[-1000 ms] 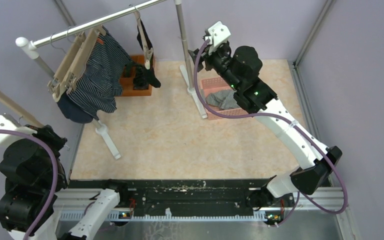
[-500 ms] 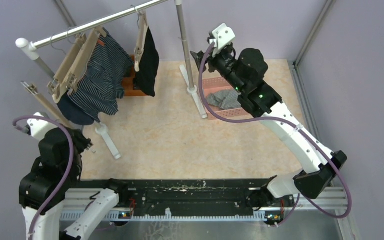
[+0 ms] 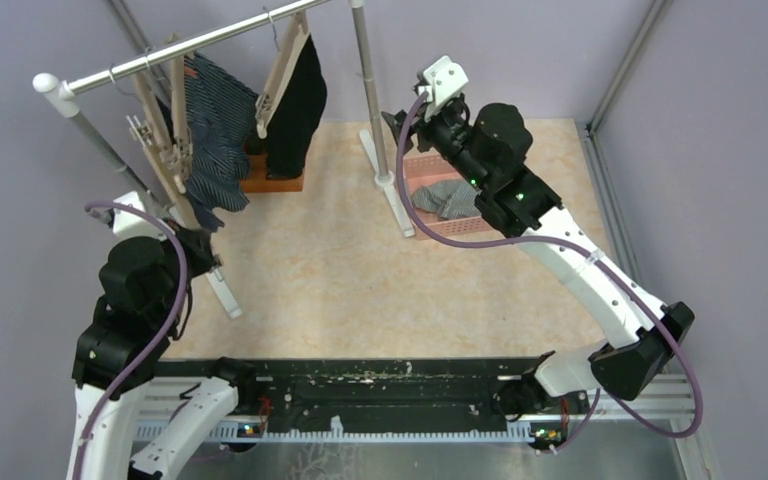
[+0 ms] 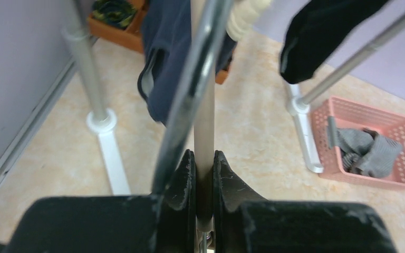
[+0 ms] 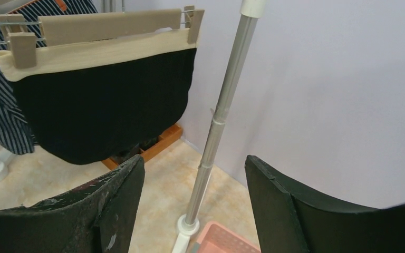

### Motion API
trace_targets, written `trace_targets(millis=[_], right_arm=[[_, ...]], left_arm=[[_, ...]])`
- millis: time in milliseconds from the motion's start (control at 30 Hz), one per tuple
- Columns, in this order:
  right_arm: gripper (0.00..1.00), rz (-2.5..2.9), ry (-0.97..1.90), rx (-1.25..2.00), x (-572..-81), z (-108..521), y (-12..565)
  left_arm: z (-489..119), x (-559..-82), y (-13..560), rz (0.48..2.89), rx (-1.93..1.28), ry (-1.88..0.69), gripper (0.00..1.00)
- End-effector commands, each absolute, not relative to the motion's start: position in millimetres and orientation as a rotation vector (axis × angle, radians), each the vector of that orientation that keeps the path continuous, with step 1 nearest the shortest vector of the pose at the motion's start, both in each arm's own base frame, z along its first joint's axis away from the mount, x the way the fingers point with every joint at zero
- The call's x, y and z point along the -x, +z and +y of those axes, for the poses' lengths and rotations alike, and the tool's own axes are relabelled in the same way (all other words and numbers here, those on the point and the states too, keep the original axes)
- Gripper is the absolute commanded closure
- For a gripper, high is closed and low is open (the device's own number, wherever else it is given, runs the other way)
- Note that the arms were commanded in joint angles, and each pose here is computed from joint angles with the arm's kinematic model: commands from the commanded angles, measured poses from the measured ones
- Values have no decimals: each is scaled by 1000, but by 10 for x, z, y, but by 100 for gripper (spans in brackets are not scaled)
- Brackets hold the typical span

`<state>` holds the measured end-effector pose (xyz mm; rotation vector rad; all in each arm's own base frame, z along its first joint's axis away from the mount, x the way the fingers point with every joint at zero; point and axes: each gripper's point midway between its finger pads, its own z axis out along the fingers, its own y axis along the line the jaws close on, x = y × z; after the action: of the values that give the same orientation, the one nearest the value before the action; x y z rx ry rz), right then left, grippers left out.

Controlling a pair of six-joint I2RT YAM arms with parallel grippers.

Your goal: Remove the underwear clipped to the hanger

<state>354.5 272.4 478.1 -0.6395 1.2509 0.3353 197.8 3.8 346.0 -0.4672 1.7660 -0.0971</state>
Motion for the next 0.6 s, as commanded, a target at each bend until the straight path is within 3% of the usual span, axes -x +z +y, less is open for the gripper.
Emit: trace_targets(millis=[0, 400, 567], right_arm=[[30, 1161, 397, 604, -3419, 2680, 5092], [30, 1176, 367, 575, -3387, 2528, 5069], [29, 1199, 342, 572, -3408, 2488, 4964]], left_arm=[[-349, -2253, 3792, 1680, 227, -230, 100], [-671, -2745, 3998, 1665, 132, -288, 100], [-535, -2673, 4046, 1604, 222, -279, 100]])
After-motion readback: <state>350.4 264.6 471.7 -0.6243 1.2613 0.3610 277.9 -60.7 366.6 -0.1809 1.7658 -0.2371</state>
